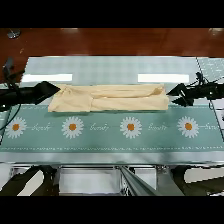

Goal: Fold the shirts.

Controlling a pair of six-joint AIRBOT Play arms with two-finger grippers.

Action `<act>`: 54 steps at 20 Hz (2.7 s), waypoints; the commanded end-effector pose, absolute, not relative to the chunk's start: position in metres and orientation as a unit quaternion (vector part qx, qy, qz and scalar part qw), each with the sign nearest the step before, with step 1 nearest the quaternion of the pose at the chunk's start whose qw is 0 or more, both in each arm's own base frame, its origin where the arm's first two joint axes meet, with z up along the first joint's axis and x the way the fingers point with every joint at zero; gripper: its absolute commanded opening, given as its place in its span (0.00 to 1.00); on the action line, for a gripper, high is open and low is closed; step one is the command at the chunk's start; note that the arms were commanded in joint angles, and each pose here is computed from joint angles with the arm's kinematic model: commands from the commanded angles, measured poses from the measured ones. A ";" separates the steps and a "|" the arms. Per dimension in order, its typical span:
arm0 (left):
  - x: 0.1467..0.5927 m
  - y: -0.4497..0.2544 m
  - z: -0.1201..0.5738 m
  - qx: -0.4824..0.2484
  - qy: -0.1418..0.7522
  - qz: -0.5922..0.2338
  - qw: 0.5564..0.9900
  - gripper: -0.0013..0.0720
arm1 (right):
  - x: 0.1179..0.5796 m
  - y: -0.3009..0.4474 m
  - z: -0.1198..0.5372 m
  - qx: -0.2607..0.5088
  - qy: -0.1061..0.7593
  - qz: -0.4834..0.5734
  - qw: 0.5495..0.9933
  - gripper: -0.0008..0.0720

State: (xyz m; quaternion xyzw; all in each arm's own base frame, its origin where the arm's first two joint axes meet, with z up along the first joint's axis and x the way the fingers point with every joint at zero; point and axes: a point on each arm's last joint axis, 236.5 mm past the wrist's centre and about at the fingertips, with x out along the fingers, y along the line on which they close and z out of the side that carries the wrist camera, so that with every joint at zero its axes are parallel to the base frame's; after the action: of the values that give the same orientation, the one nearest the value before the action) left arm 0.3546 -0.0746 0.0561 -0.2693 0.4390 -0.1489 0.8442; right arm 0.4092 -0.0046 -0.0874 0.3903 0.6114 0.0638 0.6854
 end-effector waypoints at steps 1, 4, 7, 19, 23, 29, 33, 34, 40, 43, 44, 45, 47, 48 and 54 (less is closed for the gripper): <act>0.358 -0.108 0.050 -0.277 0.428 -0.174 0.843 0.97 | 0.415 0.028 -0.099 0.389 0.633 0.090 0.664 0.86; 0.359 -0.121 0.029 -0.281 0.454 -0.183 0.826 0.97 | 0.414 0.054 -0.103 0.366 0.666 0.102 0.642 0.77; 0.357 -0.139 0.016 -0.296 0.477 -0.198 0.803 0.17 | 0.423 0.056 -0.074 0.335 0.654 0.122 0.668 0.05; 0.382 -0.366 0.031 -0.151 0.452 -0.366 0.799 0.04 | 0.307 0.046 0.083 0.246 0.506 0.086 0.822 0.05; 0.346 -0.444 -0.039 -0.088 0.551 -0.359 0.749 0.04 | 0.287 0.053 0.113 0.248 0.471 0.090 0.842 0.05; 0.256 -0.537 -0.062 -0.182 0.628 -0.432 0.621 0.04 | 0.291 0.068 0.130 0.269 0.444 0.120 0.846 0.05; 0.257 -0.533 -0.032 -0.181 0.622 -0.459 0.608 0.04 | 0.293 0.067 0.134 0.263 0.438 0.123 0.851 0.05; 0.282 -0.524 -0.013 -0.198 0.601 -0.454 0.627 0.04 | 0.292 0.068 0.136 0.260 0.438 0.125 0.852 0.05; 0.446 -0.348 0.118 -0.297 0.478 -0.377 0.736 0.04 | 0.308 0.080 0.141 0.233 0.462 0.159 0.841 0.05; 0.465 -0.242 0.194 -0.269 0.398 -0.327 0.814 0.04 | 0.335 0.142 0.144 0.199 0.471 0.229 0.828 0.05; 0.460 -0.211 0.219 -0.257 0.369 -0.307 0.839 0.04 | 0.344 0.168 0.142 0.189 0.478 0.250 0.821 0.05; 0.451 -0.186 0.239 -0.242 0.343 -0.290 0.860 0.04 | 0.353 0.195 0.138 0.179 0.485 0.270 0.812 0.06; 0.418 -0.148 0.270 -0.215 0.299 -0.262 0.892 0.04 | 0.369 0.255 0.124 0.162 0.504 0.309 0.790 0.06; 0.399 -0.138 0.276 -0.206 0.286 -0.255 0.900 0.04 | 0.374 0.282 0.114 0.153 0.514 0.324 0.780 0.06; 0.293 -0.131 0.209 -0.204 0.307 -0.240 0.898 0.04 | 0.395 0.393 0.031 0.123 0.572 0.360 0.727 0.06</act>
State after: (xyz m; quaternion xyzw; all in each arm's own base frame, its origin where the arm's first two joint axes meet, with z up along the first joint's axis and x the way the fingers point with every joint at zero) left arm 0.3336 -0.1397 0.2438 -0.2068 0.3000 -0.2565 0.8952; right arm 0.3935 0.3418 0.0709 0.1352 0.5475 0.3454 0.7501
